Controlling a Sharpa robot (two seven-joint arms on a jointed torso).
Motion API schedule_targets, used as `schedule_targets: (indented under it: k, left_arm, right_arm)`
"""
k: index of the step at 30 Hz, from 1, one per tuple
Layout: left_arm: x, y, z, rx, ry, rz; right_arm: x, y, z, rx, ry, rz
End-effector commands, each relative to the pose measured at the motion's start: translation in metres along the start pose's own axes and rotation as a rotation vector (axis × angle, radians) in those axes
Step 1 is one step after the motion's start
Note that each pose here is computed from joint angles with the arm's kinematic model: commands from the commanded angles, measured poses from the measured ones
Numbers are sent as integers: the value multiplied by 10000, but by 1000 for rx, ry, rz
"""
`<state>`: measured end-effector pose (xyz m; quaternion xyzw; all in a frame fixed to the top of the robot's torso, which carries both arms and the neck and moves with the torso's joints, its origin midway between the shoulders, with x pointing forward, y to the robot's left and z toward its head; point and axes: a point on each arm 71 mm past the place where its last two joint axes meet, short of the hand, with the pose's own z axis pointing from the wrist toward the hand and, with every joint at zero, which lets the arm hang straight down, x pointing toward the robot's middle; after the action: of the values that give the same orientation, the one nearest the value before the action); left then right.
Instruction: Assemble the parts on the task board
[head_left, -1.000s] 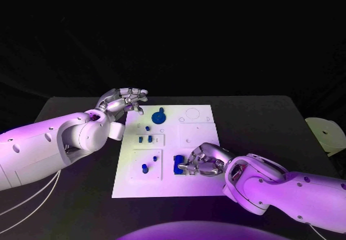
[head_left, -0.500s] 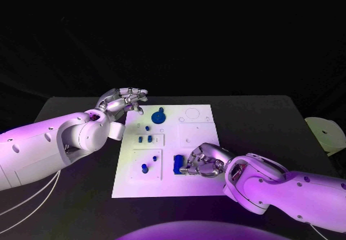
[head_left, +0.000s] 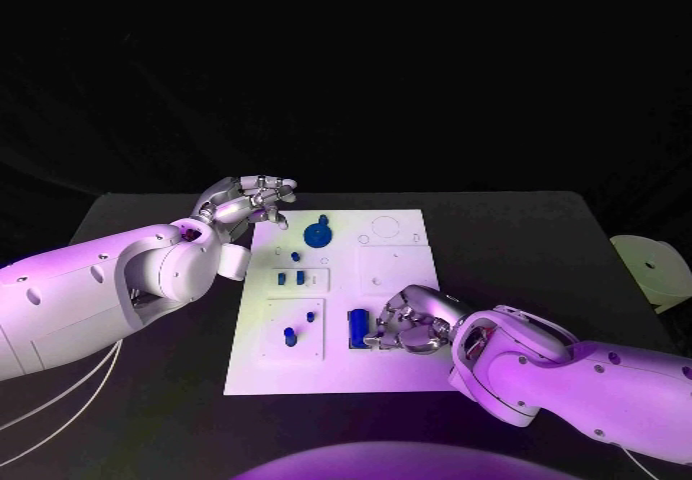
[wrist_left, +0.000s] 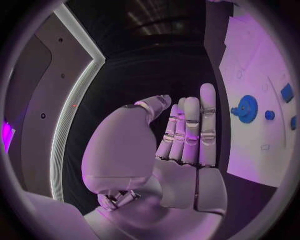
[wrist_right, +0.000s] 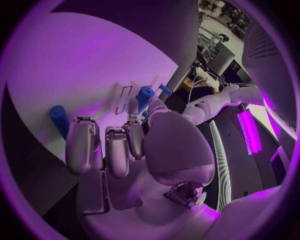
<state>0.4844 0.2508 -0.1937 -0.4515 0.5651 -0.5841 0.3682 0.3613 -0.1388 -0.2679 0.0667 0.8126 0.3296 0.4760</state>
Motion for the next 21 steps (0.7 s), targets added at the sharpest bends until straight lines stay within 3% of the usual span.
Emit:
schedule_targets:
  k: [1, 14, 21]
  left_arm:
    - [18, -9, 4, 7, 13, -3]
    - [9, -9, 0, 7, 11, -2]
    - [1, -9, -1, 7, 9, -1]
  right_arm:
    - [-8, -25, -1, 10, 2, -25]
    - [-15, -13, -36, -14, 7, -12]
    - [-143, -67, -99, -22, -37, 9]
